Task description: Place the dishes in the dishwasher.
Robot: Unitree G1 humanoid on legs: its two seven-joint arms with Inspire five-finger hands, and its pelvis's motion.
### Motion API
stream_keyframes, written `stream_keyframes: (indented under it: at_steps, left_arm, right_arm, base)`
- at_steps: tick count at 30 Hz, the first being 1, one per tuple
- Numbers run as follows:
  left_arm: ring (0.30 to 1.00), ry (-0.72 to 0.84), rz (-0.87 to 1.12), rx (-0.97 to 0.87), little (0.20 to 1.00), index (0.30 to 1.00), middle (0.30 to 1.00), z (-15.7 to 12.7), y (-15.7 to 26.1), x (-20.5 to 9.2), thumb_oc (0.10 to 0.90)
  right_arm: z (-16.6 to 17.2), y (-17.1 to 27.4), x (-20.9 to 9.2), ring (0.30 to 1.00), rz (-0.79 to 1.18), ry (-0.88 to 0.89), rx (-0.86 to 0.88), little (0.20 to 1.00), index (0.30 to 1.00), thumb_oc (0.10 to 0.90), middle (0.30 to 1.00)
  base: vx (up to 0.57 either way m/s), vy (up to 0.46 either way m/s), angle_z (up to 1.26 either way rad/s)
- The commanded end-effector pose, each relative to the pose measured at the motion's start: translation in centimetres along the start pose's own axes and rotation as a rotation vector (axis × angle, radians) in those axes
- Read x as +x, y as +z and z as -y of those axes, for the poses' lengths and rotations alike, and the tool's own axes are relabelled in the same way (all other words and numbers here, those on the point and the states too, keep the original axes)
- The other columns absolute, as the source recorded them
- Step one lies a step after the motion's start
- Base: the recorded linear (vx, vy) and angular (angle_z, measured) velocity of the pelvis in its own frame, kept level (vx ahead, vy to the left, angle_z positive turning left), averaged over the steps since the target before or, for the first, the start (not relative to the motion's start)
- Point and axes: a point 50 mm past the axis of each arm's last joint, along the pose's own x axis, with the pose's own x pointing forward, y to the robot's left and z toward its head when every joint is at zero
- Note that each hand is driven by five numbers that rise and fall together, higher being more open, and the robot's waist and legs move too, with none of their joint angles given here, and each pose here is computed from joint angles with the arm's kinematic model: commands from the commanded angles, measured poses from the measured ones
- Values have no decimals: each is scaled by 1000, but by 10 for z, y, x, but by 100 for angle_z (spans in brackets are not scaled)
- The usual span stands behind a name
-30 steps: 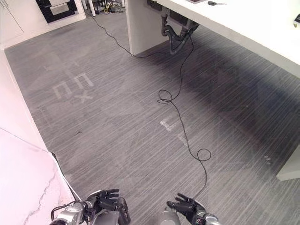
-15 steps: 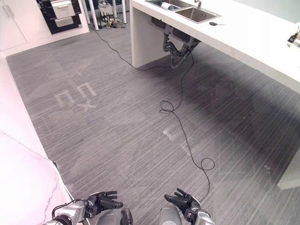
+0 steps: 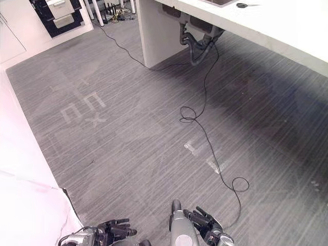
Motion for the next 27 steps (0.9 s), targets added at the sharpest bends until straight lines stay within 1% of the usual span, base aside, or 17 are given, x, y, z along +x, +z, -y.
stream_keyframes:
  at_steps: [1,3,7,12,16,19,22,27]
  left_arm:
    - [900,13,-87,-100,900,900,900,1,-29,1,800]
    - [900,23,-58,-149,900,900,900,0,-26,1,800]
    - [900,22,-58,-161,900,900,900,-1,-24,0,800]
    - [900,26,-74,-182,900,900,900,0,-27,1,800]
    - [900,42,-98,-193,900,900,900,-4,-35,-1,800]
    - [900,66,-95,-139,900,900,900,-8,-34,-2,800]
    - [900,89,-92,-23,900,900,900,-14,-23,-3,800]
    - [900,68,-122,123,900,900,900,-14,-12,-4,800]
  right_arm:
    - [14,5,-4,900,6,-22,-83,900,900,800,900]
    - [18,9,-5,900,18,-37,-98,900,900,800,900]
    - [20,14,-5,900,27,-52,-87,900,900,800,900]
    - [24,9,-6,900,4,-70,-78,900,900,800,900]
    - [29,4,-8,900,-19,-65,-93,900,900,800,900]
    - [29,0,-9,900,-38,-87,-75,900,900,800,900]
    - [31,-10,-10,900,-61,-101,-19,900,900,800,900]
    - [25,-14,-9,900,-66,-91,-38,900,900,800,900]
  base:
    - [299,-238,-15]
    - [265,-242,-10]
    - [294,-85,4]
    - [384,126,5]
    - [538,262,-37]
    - [409,276,-32]
    - [409,300,-8]
    - [325,331,19]
